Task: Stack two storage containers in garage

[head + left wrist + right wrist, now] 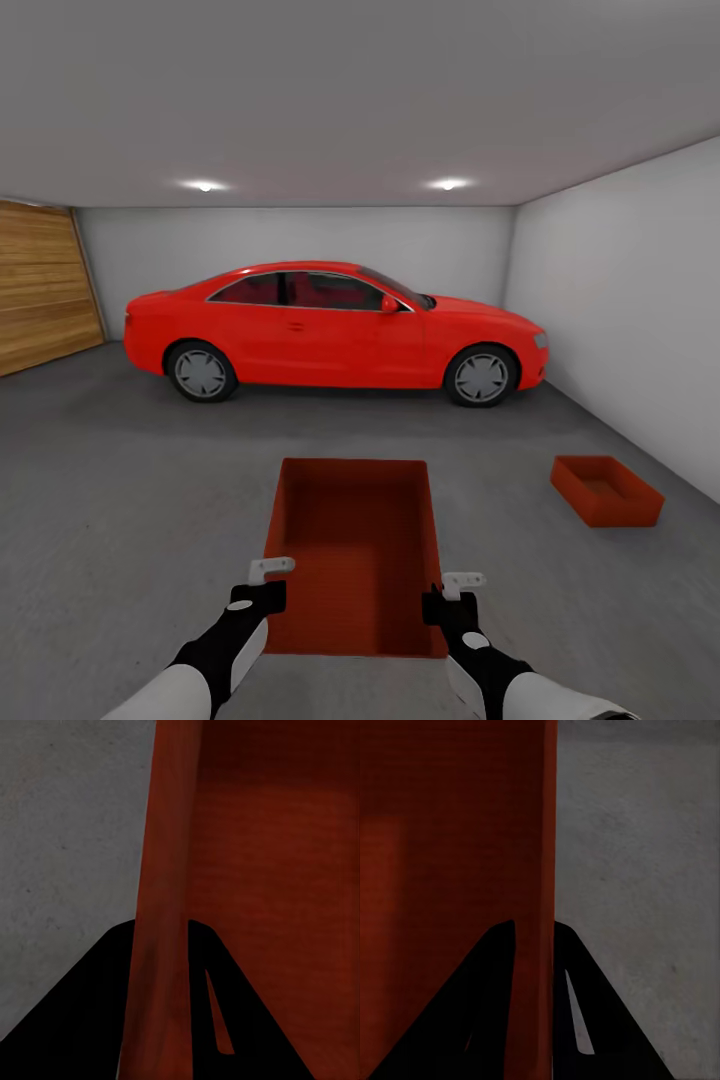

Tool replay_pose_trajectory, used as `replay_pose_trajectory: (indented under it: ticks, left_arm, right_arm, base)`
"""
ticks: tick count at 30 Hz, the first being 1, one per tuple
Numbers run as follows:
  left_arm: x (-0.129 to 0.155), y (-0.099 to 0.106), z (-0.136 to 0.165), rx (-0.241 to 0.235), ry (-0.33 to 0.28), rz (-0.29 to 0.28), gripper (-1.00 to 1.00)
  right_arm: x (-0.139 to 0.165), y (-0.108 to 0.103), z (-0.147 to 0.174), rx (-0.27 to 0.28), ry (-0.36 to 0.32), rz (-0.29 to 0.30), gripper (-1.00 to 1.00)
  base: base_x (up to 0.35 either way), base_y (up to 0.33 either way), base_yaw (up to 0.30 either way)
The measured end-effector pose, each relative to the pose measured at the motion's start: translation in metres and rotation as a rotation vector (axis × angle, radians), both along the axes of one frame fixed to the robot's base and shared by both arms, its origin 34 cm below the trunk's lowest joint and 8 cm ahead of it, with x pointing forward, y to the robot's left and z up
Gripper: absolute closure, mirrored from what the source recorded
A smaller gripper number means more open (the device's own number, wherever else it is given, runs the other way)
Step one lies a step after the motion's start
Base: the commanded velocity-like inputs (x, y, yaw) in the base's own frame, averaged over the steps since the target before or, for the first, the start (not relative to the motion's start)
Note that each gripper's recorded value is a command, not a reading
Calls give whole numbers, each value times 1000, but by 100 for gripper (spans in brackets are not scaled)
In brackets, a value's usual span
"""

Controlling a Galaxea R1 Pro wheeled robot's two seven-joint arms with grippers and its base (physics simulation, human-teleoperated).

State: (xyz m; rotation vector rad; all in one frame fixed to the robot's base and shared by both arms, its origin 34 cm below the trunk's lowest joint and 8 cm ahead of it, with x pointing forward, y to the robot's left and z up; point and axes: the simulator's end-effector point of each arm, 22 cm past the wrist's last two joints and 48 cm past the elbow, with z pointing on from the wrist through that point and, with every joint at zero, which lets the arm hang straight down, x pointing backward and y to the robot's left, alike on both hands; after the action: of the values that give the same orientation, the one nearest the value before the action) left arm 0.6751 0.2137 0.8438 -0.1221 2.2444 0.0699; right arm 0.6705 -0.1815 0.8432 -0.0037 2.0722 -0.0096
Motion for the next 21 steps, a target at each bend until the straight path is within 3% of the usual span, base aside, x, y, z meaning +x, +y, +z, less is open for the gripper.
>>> replay_pose_trajectory:
  ticks: [21]
  left_arm:
    - [0,0,1,1,-1,-1,100]
  right_arm:
    - [0,0,0,1,-2,-2,100]
  base:
    - [321,0,0]
